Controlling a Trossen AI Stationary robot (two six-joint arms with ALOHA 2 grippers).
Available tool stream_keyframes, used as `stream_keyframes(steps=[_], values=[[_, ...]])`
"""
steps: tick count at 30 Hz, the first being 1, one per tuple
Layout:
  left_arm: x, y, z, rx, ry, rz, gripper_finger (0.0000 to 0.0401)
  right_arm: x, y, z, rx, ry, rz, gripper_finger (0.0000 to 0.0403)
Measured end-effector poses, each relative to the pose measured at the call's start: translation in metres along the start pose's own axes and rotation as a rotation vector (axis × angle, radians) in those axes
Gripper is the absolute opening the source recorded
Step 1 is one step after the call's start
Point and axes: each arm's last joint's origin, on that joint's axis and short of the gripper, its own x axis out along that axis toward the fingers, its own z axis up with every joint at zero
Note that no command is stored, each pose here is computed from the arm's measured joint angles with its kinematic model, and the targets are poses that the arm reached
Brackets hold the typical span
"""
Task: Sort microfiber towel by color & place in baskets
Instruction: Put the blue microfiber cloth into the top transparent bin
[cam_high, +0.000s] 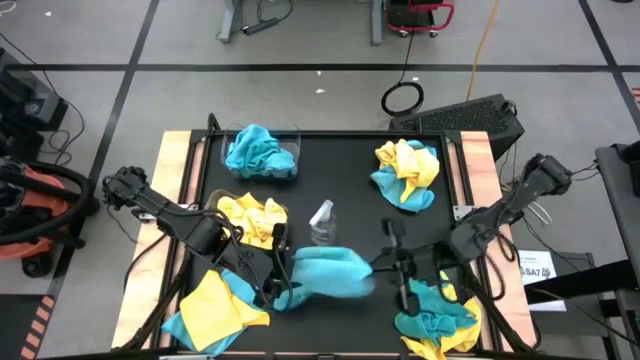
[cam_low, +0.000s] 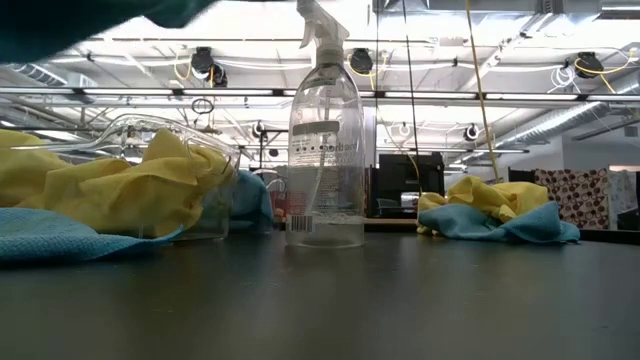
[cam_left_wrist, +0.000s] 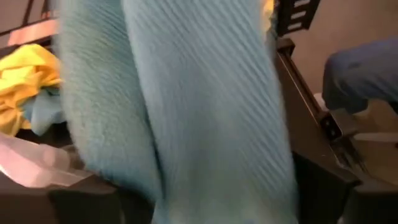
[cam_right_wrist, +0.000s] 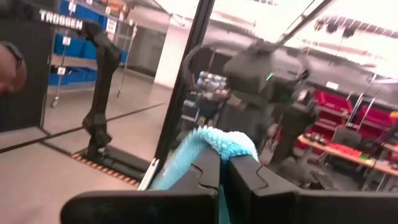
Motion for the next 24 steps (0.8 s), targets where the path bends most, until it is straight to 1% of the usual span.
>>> stream_keyframes(steps=[4,7,12,19,24], values=[[0.007,-0.003,0.000,0.004,0.007,-0.016,0.0316,-0.007,-0.006,0.008,-0.010,-0.019,-0.009,0.0000],[0.013,-0.004,-0.001,0.005,0.015,-0.023,0.0320,-0.009,-0.008,0.008,-0.010,-0.003,-0.007,0.0000],[0.015,-0.003,0.001,0.031,0.004,-0.019,0.0321,-0.008,-0.012,0.002,0.026,0.052,-0.009,0.0000],[0.016,0.003,0.017,0.002,-0.156,-0.010,0.0321,-0.007,-0.014,0.003,0.033,0.057,-0.007,0.0000],[0.030,0.012,0.023,-0.010,-0.210,0.022,0.0321,-0.003,-0.019,0.028,0.022,0.022,0.038,0.0000]])
